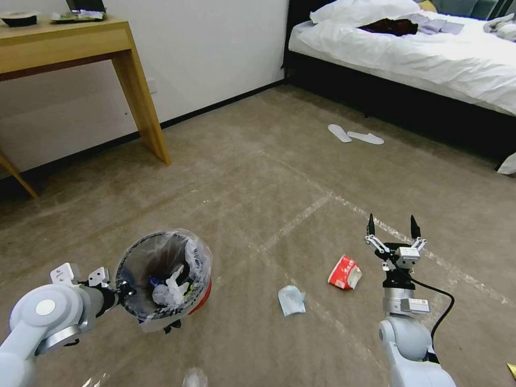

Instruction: Pick up the trash bin and place the garbage on the floor into it.

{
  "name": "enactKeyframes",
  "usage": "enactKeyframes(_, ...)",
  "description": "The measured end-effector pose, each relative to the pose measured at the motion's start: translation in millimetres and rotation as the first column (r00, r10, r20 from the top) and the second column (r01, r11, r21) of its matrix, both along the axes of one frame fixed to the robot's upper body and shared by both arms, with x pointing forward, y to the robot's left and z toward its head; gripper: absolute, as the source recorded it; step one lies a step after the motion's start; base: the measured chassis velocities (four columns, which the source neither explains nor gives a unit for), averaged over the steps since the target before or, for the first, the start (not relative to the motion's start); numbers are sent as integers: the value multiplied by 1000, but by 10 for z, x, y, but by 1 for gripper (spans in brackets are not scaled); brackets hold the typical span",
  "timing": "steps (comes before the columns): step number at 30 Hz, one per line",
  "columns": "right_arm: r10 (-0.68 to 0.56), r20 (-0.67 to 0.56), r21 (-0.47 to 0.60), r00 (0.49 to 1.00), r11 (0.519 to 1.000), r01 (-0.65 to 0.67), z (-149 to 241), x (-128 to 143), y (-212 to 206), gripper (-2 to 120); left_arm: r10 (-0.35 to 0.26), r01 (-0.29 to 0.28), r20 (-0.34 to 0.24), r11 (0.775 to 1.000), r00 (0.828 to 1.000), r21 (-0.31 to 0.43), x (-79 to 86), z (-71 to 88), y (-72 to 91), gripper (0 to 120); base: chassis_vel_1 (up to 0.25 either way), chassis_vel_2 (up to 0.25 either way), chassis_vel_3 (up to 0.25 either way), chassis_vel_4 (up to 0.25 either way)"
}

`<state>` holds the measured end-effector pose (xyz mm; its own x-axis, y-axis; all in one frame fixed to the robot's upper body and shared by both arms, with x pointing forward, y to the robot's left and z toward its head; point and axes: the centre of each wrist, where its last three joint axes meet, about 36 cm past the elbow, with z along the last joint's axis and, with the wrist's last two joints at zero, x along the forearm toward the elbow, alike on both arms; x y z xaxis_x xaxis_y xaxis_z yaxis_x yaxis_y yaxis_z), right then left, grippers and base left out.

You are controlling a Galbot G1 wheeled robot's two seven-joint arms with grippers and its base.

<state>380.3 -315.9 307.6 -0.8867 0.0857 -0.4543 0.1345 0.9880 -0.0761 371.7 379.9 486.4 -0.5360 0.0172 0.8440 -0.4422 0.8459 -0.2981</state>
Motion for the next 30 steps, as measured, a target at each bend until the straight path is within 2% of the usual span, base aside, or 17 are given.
enactKeyframes(8, -15, 6, 4, 1000, 1000, 15, -19, 30, -3, 100, 0, 0, 5, 1000, 1000, 5, 8, 17, 7, 0, -223, 227, 229, -227)
enactKeyframes(13, -16, 18, 1, 1000, 1000, 16, -31, 59, -19, 100, 2, -2, 8, 1000, 1000, 8, 11, 27, 16, 0, -57, 90, 38, -41)
enactKeyframes(22, -17, 14, -28, 1000, 999, 17, -12, 96, -80, 100, -1, 1, 10, 1000, 1000, 9, 12, 41, 20, 0, 29, -16, -20, 25)
enactKeyframes(25, -15, 4, -59, 1000, 998, 15, 1, 124, -138, 100, -1, 1, 11, 1000, 1000, 9, 13, 42, 21, 0, 0, 0, 0, 0)
enactKeyframes(27, 15, -17, -141, 1000, 990, -17, 44, 184, -319, 100, -2, 2, 13, 1000, 1000, 8, 12, 44, 20, 0, 0, 0, 0, 0)
enactKeyframes(28, 15, -17, -141, 1000, 990, -17, 44, 184, -319, 100, -2, 2, 13, 1000, 1000, 8, 12, 44, 20, 0, 0, 0, 0, 0)
enactKeyframes(30, 72, -87, -216, 994, 972, -89, 103, 196, -519, 100, -4, 4, 15, 1000, 1000, 6, 8, 48, 14, 0, 0, 0, 0, 0)
